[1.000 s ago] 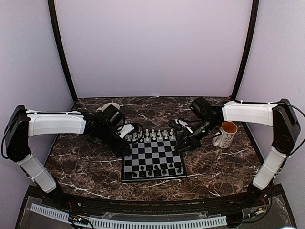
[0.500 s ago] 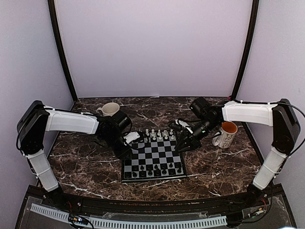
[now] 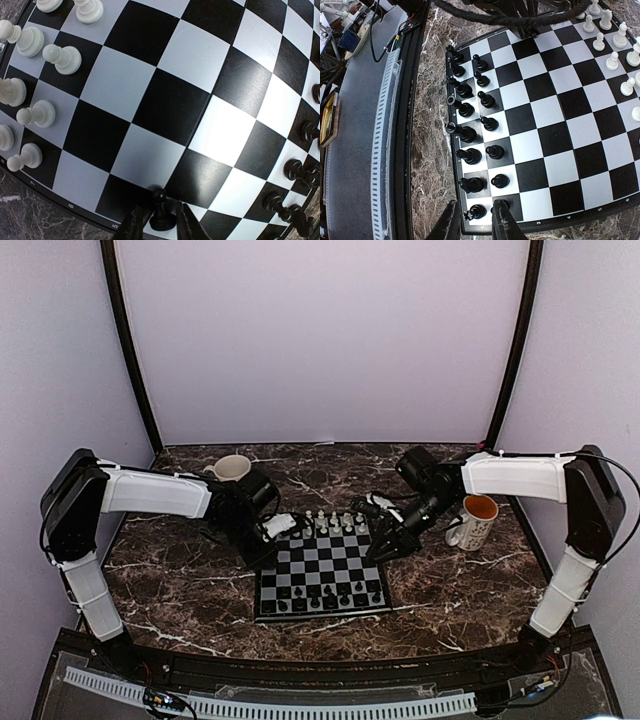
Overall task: Set up the chess pieces on the board
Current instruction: Pick up the pawn from the chessboard.
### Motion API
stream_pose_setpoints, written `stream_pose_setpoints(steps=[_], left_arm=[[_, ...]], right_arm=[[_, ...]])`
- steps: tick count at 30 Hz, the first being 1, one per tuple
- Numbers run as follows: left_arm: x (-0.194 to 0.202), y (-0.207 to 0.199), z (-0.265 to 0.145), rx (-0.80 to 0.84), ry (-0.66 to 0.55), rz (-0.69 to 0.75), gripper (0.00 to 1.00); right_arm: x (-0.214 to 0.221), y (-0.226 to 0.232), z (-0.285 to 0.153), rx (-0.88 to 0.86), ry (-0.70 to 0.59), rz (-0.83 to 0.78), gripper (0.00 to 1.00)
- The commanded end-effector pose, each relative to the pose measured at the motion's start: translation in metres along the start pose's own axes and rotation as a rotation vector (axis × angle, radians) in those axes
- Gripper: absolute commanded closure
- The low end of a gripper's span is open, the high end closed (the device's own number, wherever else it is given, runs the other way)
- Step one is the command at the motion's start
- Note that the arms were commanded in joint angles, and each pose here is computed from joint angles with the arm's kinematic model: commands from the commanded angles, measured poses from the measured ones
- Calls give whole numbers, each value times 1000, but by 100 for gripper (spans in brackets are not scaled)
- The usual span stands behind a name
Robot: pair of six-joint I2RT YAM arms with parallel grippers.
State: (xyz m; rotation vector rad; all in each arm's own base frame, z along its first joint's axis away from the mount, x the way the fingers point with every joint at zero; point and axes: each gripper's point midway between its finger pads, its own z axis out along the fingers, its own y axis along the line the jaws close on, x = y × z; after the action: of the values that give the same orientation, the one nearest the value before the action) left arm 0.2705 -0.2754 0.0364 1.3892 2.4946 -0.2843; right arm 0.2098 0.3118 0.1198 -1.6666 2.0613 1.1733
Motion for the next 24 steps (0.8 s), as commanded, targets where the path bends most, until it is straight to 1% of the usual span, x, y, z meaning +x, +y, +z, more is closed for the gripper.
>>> stream_pose_setpoints(steps=[1,6,9,12,20,24], left_arm=[[14,6,2,-31,67,-13,76],[24,12,1,-70,114,-20,77],[25,14,-1,-84,107,-18,73],[26,15,-3,-91,106,-20,72],[29,10,1,-70,109,-18,79],[24,7,-4,-55,84,-22,82]], right_arm=[[-6,-2,-2,-2,-6,-16,77],[-7,-2,-2,-1,-6,-14,77],[-7,-2,-3,0,-7,-13,77],[-7,-2,-2,-1,-6,-12,77],[-7,-3,-2,-1,-6,-8,77],[-11,-2,-3,-3,-13,2,77]])
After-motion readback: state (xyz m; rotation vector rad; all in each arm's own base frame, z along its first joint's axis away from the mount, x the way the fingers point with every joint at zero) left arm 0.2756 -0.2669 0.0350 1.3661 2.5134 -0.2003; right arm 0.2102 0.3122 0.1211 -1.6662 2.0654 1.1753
